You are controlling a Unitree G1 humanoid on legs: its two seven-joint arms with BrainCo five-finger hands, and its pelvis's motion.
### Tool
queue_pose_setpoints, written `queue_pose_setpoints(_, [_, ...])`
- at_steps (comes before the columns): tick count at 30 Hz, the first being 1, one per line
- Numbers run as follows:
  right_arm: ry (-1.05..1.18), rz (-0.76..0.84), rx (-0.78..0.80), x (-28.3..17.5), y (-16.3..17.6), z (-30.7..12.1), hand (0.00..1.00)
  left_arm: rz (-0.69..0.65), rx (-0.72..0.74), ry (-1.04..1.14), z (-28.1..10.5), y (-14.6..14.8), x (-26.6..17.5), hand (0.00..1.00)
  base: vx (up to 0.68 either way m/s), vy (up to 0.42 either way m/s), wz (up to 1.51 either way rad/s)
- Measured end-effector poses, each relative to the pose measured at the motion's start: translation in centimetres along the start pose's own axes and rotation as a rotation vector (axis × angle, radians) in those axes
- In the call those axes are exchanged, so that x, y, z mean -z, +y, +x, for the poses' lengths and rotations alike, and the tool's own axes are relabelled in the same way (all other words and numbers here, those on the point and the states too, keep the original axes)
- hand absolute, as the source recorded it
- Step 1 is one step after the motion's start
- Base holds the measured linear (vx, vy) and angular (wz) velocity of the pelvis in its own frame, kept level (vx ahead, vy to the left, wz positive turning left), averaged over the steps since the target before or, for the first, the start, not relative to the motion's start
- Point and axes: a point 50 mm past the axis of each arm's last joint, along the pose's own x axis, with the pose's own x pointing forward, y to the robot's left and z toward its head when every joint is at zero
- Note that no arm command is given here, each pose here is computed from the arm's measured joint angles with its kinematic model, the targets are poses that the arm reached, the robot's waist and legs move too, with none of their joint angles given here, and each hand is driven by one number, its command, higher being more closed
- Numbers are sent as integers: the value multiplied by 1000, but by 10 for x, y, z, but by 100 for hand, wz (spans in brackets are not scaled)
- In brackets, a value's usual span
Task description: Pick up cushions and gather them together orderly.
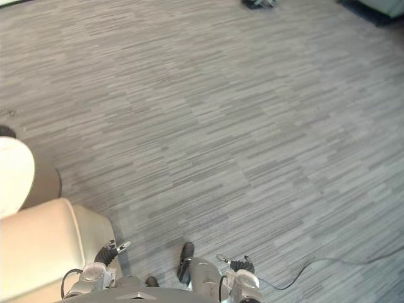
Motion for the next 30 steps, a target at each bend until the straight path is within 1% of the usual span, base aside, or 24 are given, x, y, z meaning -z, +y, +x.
queue_pose_setpoints(3, [-10,-4,-2,-4,0,1,0,2,0,-13,1,-1,-5,0,224,-58,-54])
queue_pose_setpoints(7, [7,4,4,2,-2,0,0,-5,8,5,-1,-5,2,0,250,-75,-92])
queue_pose_setpoints(8, [17,23,12,4,-4,0,0,-25,11,-2,-2,-6,1,0,212,4,-101])
queue_pose_setpoints(11, [45,64,34,11,-9,-1,0,-12,25,-46,-1,-11,-10,0,236,26,-85])
queue_pose_setpoints(15, [90,88,62,19,-16,-1,0,-26,31,-74,-2,-15,-15,0,303,114,-110])
queue_pose_setpoints(18, [104,90,56,24,-14,-2,0,-25,27,-68,-2,-14,-13,0,459,200,-92])
queue_pose_setpoints(20, [130,125,55,32,-9,-6,0,-20,19,-76,-1,-10,-15,0,585,188,-74])
queue_pose_setpoints(23, [119,170,52,28,-4,-6,0,17,11,-48,-1,-3,-8,0,502,151,-40])
queue_pose_setpoints(30, [46,178,37,7,-2,-1,0,53,29,-16,0,-7,-3,0,474,41,-12])
